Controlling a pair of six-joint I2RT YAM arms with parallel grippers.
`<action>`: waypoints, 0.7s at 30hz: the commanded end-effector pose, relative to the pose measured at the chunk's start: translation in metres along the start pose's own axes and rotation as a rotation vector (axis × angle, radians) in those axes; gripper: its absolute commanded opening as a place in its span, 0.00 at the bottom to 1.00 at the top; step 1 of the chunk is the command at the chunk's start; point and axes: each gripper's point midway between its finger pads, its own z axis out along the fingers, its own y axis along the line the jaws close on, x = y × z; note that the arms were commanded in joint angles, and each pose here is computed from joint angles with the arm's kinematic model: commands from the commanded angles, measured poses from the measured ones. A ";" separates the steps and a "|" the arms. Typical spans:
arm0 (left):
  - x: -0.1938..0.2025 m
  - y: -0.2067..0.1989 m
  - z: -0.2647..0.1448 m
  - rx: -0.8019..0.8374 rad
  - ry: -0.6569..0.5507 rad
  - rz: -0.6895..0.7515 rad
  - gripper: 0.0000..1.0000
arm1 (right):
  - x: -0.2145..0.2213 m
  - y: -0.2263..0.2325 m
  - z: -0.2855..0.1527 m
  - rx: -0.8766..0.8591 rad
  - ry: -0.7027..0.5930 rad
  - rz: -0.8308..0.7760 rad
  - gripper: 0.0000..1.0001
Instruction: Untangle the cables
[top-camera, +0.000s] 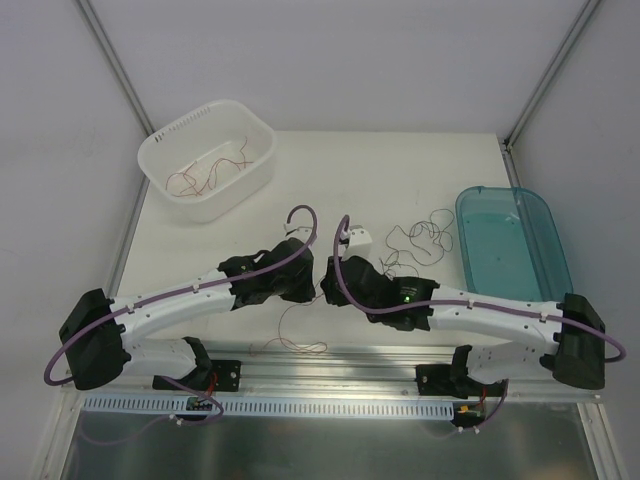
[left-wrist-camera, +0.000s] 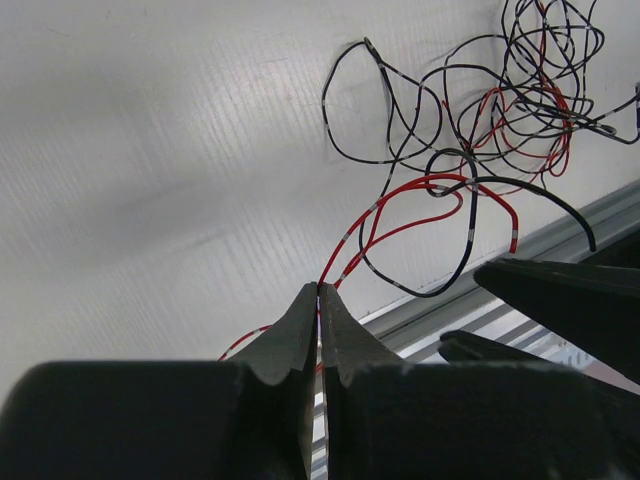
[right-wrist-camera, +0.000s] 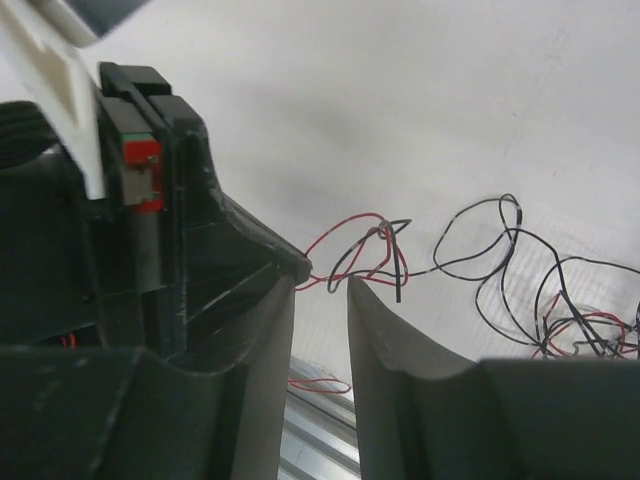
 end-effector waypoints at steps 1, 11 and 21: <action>-0.014 -0.011 -0.011 0.027 -0.054 -0.027 0.00 | -0.013 0.009 0.008 0.016 -0.051 0.063 0.31; -0.013 -0.001 -0.014 -0.001 -0.075 -0.020 0.00 | -0.003 -0.008 0.026 0.092 -0.026 0.071 0.04; -0.019 0.074 -0.015 -0.171 -0.113 -0.159 0.00 | -0.039 -0.043 -0.031 0.059 -0.155 0.016 0.01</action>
